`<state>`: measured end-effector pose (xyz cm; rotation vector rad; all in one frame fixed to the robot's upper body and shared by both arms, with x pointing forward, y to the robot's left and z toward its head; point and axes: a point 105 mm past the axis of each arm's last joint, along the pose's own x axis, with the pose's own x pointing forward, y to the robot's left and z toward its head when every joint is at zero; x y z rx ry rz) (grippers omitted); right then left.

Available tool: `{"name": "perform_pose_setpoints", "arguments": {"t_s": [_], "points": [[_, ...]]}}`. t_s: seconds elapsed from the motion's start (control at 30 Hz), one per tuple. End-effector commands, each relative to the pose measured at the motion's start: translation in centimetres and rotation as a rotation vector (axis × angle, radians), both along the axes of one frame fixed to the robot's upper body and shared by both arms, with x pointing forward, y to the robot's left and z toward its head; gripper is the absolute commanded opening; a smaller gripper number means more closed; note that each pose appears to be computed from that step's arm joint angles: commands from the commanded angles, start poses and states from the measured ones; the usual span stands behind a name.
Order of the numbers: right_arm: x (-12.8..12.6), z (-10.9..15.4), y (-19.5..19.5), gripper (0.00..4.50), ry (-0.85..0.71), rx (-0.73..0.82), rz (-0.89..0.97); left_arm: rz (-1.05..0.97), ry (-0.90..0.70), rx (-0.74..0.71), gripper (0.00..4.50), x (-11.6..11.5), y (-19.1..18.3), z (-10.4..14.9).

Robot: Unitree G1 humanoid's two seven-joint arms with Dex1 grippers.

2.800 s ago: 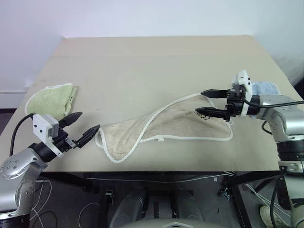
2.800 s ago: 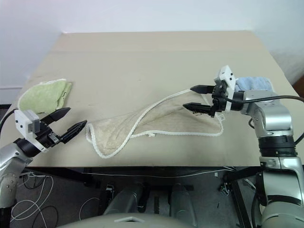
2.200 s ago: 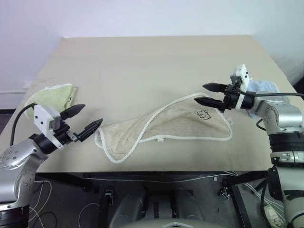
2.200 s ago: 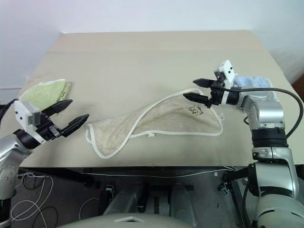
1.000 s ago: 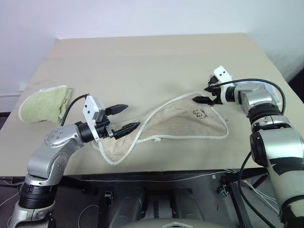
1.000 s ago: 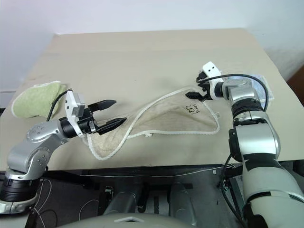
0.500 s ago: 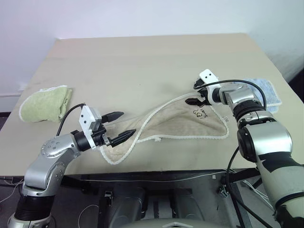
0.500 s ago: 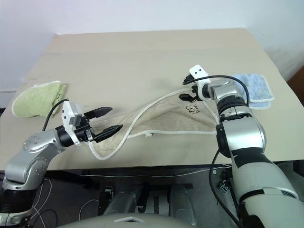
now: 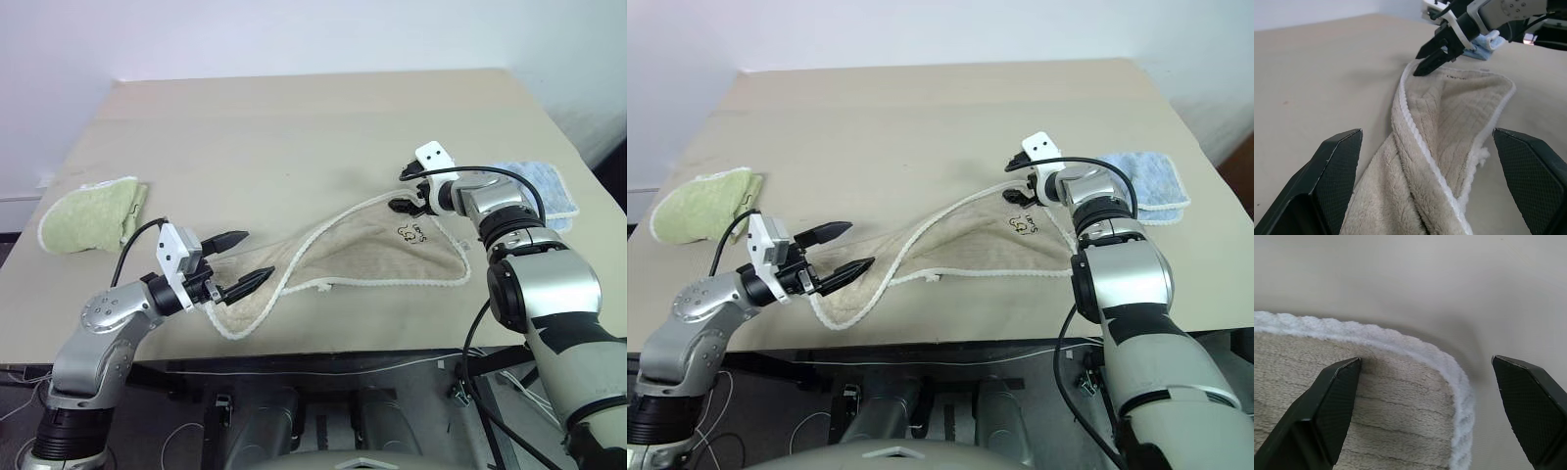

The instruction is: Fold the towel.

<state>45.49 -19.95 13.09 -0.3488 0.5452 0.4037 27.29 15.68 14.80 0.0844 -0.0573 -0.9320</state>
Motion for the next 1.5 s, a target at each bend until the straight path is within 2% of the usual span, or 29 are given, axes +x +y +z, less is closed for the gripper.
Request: {"name": "perform_pose_setpoints", "arguments": {"t_s": [0.03, 0.33, 0.37, 0.6, 0.97, 1.13, 1.3, 1.5], "points": [[0.7, 1.9, 0.4, 3.26, -0.063, -0.009, 0.006, 0.005, -0.040, 0.007, 4.50, -0.3, 0.0, 0.6], [0.6, 1.6, 0.5, 0.17, -0.053, -0.016, 0.015, 0.013, -0.045, 0.013, 4.50, -0.4, 0.5, 0.4], [0.6, 1.6, 0.5, 0.01, -0.060, -0.017, 0.015, 0.013, -0.046, 0.014, 4.50, -0.4, 0.5, 0.4], [0.9, 3.0, 0.6, 0.01, -0.105, -0.014, 0.037, 0.012, -0.060, 0.022, 4.50, -0.1, 0.6, 0.9], [0.8, 12.9, -1.0, 0.01, -0.332, 0.178, 0.069, -0.005, -0.057, 0.023, 4.50, 0.3, 0.0, 1.2], [-0.2, 16.1, -1.5, 0.01, -0.432, 0.225, 0.081, -0.020, -0.030, 0.052, 4.50, 0.5, -0.9, 0.5], [-0.9, 17.2, -1.4, 0.01, -0.437, 0.296, 0.031, 0.031, -0.038, 0.117, 4.50, 1.6, -2.2, -1.4], [-1.5, 17.5, -0.9, 0.01, -0.462, 0.288, 0.020, -0.008, -0.052, 0.099, 4.50, 1.6, -4.6, -1.5]]}}
